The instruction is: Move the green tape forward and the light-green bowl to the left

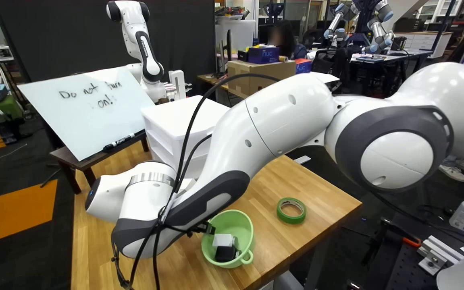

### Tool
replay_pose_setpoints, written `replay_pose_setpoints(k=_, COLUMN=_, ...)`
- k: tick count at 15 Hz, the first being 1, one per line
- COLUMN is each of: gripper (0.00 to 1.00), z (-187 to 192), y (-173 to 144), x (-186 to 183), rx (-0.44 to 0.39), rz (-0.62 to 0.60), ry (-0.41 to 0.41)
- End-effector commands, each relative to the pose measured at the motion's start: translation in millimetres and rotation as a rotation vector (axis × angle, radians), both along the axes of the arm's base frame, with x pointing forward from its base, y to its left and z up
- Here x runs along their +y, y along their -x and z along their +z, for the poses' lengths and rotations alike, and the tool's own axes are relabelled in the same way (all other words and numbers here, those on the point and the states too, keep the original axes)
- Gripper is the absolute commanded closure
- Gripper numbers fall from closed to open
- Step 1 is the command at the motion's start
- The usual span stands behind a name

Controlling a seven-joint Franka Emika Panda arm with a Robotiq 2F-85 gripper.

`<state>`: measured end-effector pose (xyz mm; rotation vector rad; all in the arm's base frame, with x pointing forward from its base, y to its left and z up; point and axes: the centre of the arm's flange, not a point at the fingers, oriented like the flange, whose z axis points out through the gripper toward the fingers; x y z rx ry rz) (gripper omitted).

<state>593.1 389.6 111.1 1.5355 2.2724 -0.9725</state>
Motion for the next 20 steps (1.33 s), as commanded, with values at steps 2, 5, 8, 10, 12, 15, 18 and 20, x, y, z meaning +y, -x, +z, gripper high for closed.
replay_pose_setpoints(k=2, gripper=0.91, z=0, y=0, x=0, rx=0.001, rz=-0.001, ry=0.001)
replay_pose_setpoints(k=5, gripper=0.91, z=0, y=0, x=0, rx=0.001, rz=-0.001, ry=0.001)
replay_pose_setpoints(k=8, gripper=0.6, z=0, y=0, x=-2, rx=-0.001, rz=-0.008, ry=0.005)
replay_pose_setpoints(k=10, gripper=0.45, z=-1, y=0, x=-3, rx=-0.005, rz=-0.015, ry=0.003)
replay_pose_setpoints(k=12, gripper=0.31, z=0, y=0, x=-4, rx=-0.007, rz=-0.021, ry=0.003)
replay_pose_setpoints(k=15, gripper=0.09, z=1, y=0, x=-6, rx=-0.008, rz=-0.024, ry=0.005)
replay_pose_setpoints(k=18, gripper=0.0, z=2, y=4, x=-2, rx=-0.021, rz=-0.023, ry=0.028)
replay_pose_setpoints(k=20, gripper=0.0, z=5, y=13, x=7, rx=-0.035, rz=-0.015, ry=0.044)
